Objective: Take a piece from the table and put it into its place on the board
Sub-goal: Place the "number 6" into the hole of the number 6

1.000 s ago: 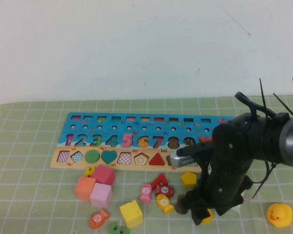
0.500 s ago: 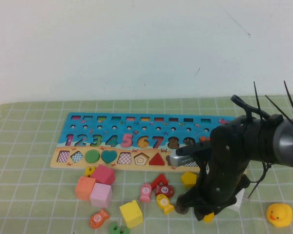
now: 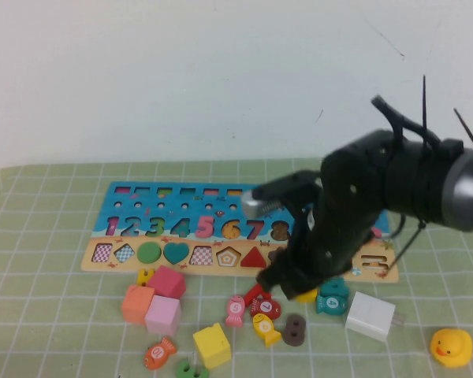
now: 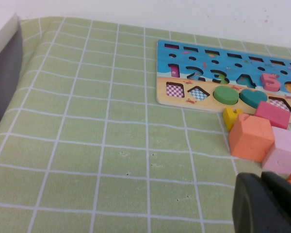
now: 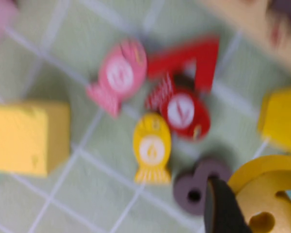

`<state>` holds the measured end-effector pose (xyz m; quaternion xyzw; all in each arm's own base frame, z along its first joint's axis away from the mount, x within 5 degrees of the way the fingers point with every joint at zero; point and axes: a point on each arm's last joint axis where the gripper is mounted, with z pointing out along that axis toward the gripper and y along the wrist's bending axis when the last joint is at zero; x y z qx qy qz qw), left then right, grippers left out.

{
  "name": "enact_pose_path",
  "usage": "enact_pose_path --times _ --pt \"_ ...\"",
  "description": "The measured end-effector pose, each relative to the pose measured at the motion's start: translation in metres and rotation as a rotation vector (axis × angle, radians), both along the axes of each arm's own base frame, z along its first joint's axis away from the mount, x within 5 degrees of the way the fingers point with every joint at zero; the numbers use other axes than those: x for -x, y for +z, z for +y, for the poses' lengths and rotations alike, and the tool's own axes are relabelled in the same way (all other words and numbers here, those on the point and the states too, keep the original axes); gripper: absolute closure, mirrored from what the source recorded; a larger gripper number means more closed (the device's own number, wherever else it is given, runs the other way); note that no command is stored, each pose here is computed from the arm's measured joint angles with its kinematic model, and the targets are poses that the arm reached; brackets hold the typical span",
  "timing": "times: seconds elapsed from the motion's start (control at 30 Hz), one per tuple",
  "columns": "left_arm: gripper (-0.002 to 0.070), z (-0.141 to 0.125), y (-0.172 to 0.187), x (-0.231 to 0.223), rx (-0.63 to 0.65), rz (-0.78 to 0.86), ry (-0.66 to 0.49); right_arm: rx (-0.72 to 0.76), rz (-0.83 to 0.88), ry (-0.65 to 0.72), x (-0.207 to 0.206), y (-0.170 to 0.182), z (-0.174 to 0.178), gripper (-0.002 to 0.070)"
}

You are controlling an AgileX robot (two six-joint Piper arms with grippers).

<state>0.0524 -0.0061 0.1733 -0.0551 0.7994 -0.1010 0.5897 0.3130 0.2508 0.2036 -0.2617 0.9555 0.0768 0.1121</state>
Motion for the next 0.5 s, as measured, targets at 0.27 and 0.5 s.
enact_pose_path --times 0.27,0.5 --pt "0.0676 0.0 0.0 0.0 0.0 0.0 0.0 0.027 -0.082 0.054 -0.035 0.024 0.027 0.04" --pt "0.0676 0.0 0.0 0.0 0.0 0.0 0.0 0.054 -0.07 0.086 -0.068 0.02 0.062 0.04"
